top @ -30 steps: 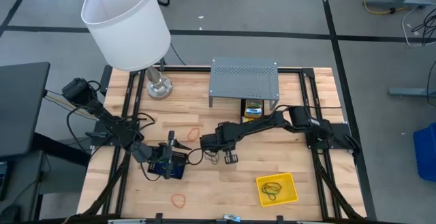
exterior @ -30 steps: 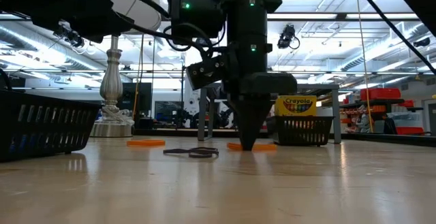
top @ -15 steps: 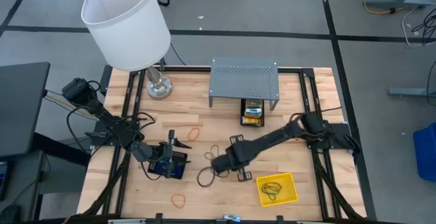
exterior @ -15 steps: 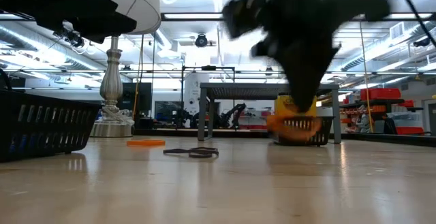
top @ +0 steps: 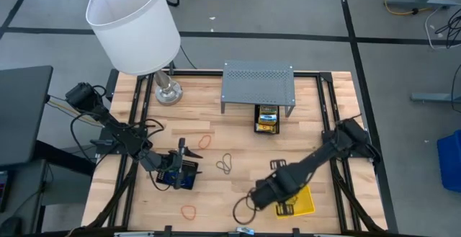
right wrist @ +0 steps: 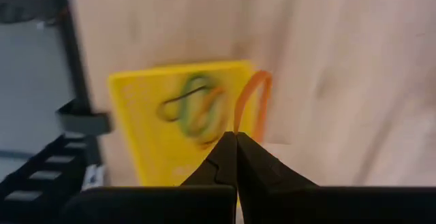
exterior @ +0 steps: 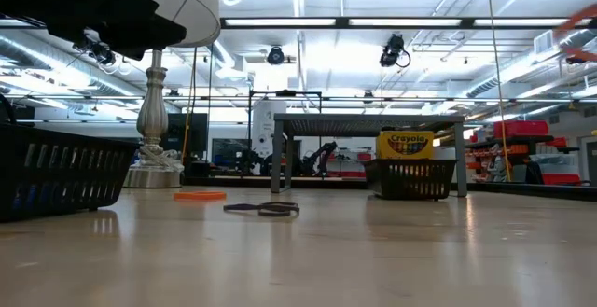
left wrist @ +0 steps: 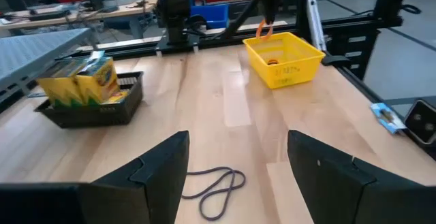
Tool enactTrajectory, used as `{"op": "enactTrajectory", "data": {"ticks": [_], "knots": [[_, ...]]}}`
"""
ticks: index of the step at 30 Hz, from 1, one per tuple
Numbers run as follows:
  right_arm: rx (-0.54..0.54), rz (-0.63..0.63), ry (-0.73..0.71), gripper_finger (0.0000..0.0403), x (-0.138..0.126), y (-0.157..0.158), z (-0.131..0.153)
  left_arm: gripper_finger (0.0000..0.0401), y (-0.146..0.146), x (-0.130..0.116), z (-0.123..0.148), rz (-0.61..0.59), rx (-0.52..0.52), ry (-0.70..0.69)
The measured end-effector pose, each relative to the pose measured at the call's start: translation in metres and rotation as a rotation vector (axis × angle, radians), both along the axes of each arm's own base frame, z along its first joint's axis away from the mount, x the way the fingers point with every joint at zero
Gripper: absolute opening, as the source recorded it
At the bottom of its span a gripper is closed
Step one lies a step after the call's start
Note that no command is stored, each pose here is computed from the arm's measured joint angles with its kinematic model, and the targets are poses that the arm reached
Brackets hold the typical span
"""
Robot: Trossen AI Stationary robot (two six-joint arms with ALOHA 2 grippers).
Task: Pick & Place Office Desk Supplies
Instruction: Put the orange rubber band into the yellow bin
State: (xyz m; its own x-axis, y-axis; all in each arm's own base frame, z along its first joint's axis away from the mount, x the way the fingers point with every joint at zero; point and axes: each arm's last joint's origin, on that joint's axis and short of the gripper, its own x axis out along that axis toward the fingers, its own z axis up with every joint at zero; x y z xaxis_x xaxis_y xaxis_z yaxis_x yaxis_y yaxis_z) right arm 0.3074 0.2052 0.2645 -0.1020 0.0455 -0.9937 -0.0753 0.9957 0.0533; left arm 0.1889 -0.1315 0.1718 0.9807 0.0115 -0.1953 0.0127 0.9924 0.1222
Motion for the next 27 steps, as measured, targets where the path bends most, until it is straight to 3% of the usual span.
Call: {"op": "enactTrajectory", "data": {"ticks": [9,15,20,27], "knots": [[0.083,0.024,0.126,0.0,-0.006,0.038,-0.033,0.0252,0.0,0.0,0.0,-0.013,-0.009,0.003],[0.091,0.052,0.234,0.0,-0.002,0.049,-0.065,0.0252,0.0,0.0,0.0,-0.013,-0.009,0.003],[0.054,0.065,0.244,0.0001,0.0,0.052,-0.078,0.0252,0.0,0.0,0.0,-0.013,-0.007,0.003],[0.029,0.011,0.241,0.0058,0.0,0.051,-0.077,0.0252,0.0,0.0,0.0,-0.013,-0.006,0.003]]}}
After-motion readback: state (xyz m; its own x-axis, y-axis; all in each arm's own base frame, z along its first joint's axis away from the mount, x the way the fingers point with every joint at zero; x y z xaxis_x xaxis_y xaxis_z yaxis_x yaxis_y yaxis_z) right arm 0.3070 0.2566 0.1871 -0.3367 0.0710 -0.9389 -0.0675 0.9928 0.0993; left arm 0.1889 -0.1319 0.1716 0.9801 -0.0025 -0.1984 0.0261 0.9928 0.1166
